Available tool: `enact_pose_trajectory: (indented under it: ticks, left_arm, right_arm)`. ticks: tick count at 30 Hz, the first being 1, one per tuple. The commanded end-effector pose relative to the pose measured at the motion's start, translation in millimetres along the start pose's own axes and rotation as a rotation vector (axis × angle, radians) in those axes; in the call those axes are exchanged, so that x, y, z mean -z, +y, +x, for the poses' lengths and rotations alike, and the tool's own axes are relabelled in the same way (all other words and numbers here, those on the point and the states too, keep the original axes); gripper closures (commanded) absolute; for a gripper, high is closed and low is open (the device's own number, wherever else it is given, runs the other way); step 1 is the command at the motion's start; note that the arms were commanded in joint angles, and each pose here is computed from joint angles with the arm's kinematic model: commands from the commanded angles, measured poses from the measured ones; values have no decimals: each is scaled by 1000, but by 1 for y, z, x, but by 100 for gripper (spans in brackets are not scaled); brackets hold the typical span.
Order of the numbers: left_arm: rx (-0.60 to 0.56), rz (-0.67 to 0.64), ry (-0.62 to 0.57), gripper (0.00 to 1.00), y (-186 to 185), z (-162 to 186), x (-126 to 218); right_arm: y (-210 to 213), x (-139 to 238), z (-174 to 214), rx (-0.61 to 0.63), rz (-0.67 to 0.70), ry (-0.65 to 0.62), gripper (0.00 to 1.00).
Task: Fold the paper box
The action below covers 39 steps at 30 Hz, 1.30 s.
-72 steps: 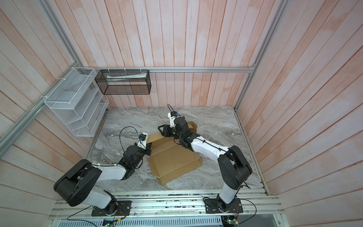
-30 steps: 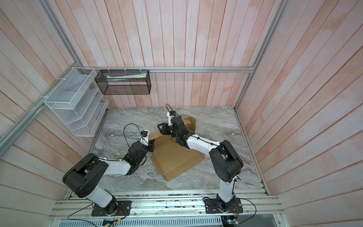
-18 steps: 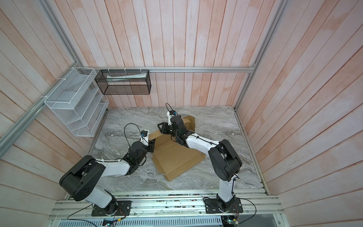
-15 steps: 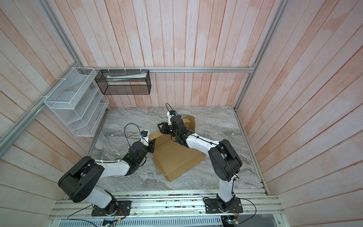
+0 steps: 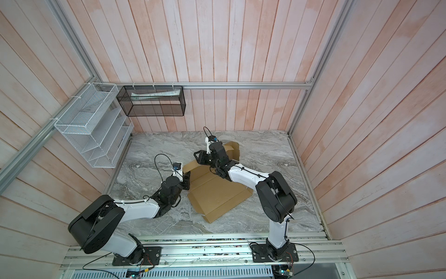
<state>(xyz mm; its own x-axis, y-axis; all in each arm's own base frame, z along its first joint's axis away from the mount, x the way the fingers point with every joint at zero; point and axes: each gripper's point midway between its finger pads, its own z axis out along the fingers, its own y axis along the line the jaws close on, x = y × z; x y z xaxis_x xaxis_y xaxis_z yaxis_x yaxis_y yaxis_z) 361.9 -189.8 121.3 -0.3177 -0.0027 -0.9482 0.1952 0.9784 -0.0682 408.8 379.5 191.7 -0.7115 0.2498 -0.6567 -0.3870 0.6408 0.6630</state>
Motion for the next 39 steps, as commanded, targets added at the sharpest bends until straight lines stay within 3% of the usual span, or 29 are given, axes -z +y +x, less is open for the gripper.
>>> enact_pose_trajectory:
  ticks: [1, 16, 27, 39]
  left_arm:
    - [35, -49, 7, 53, 5, 0, 3]
    - [69, -208, 24, 73, 24, 13, -9]
    - [-1, -215, -46, 97, 24, 8, -12]
    - [-137, -123, -188, 100, 5, -15, -15]
  right_arm:
    - [-21, -8, 12, -22, 69, 36, 62]
    - [-21, -9, 12, -26, 68, 35, 63]
    - [-10, -1, -1, -12, 54, 9, 63]
    - [-2, 10, 5, -6, 29, 8, 62]
